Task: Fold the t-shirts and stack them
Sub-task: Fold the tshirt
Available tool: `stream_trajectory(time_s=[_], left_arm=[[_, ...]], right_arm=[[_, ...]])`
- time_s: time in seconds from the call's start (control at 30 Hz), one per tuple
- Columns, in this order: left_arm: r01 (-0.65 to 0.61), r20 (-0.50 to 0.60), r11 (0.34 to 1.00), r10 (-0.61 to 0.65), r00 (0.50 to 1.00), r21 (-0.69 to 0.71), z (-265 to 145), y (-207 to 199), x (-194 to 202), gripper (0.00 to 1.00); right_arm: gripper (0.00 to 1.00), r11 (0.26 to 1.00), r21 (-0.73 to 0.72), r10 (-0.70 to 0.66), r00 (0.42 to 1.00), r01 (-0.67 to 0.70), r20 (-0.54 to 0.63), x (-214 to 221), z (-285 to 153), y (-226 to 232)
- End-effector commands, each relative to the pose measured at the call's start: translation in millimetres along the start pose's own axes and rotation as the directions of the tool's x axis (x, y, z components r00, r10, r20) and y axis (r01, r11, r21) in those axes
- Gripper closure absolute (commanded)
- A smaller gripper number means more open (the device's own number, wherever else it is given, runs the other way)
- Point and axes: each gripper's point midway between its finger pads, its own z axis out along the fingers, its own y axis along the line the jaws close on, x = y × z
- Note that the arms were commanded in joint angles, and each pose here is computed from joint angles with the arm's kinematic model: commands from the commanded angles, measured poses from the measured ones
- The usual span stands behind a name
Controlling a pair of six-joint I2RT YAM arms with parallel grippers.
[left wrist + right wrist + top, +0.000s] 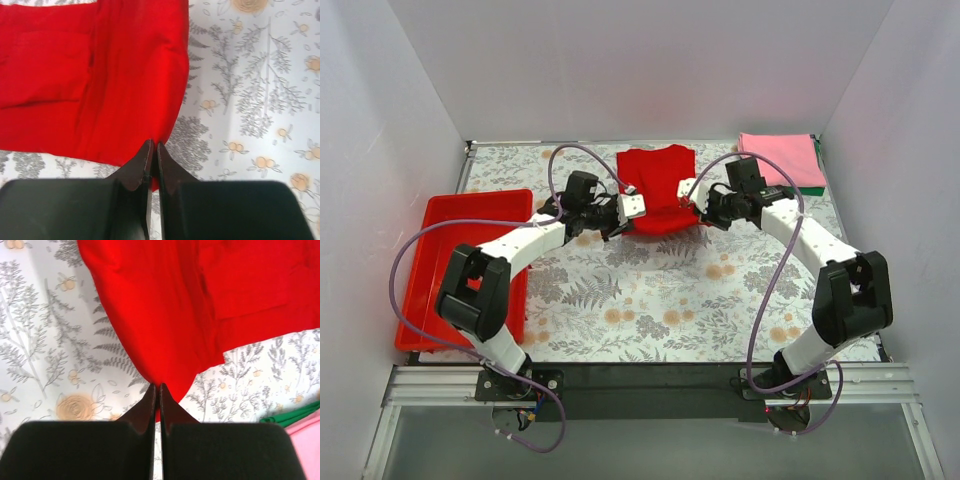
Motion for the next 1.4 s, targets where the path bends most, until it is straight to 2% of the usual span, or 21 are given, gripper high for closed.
stream_trajectory(time_s=[0.0, 0.13, 0.27, 0.37, 0.47, 0.67, 0.87, 0.93, 1.17, 1.37], left_arm=[[-0.007, 0.028, 0.998, 0.005, 1.000, 0.065, -21, -23, -23, 1.00], [-0.011, 0.019, 0.982, 0.007, 1.000, 0.191, -36, -81, -27, 1.00], [0.039, 0.024, 0.958, -0.048, 0.999, 0.284, -64, -147, -40, 1.00], [0.144, 0.014, 0.927, -0.159, 0.987, 0.345, -83, -176, -49, 1.00], [0.172, 0.017, 0.925, -0.188, 0.982, 0.338, -100, -181, -62, 1.00], [0.194, 0.024, 0.944, -0.208, 0.978, 0.268, -103, -143, -79, 1.00], [0.286, -0.007, 0.930, -0.292, 0.956, 0.229, -90, -84, -50, 1.00], [0.261, 0.011, 0.943, -0.269, 0.963, 0.207, -89, -64, -51, 1.00], [0.301, -0.007, 0.935, -0.305, 0.952, 0.188, -69, -11, -17, 1.00], [0.354, -0.021, 0.919, -0.355, 0.934, 0.173, -59, 24, 16, 1.00]], right_arm=[[0.99, 0.998, -0.058, 0.001, 1.000, -0.001, 0.010, -9, -22, 22], [0.99, 0.992, -0.126, 0.014, 1.000, -0.012, 0.013, -10, -41, 63], [0.99, 0.969, -0.237, 0.079, 0.997, -0.073, 0.016, -13, -72, 126], [0.99, 0.952, -0.292, 0.105, 0.994, -0.091, 0.031, -23, -91, 158], [0.99, 0.945, -0.313, 0.117, 0.992, -0.096, 0.048, -32, -110, 177], [0.99, 0.955, -0.291, 0.070, 0.997, -0.059, 0.029, -45, -103, 144], [0.99, 0.948, -0.318, -0.008, 0.999, 0.019, 0.036, -59, -65, 92], [0.99, 0.949, -0.312, -0.036, 0.999, 0.046, 0.039, -57, -57, 77], [0.99, 0.940, -0.335, -0.059, 0.997, 0.071, 0.046, -55, -9, 29], [0.99, 0.930, -0.365, -0.039, 0.999, 0.044, 0.021, -36, 37, 2]])
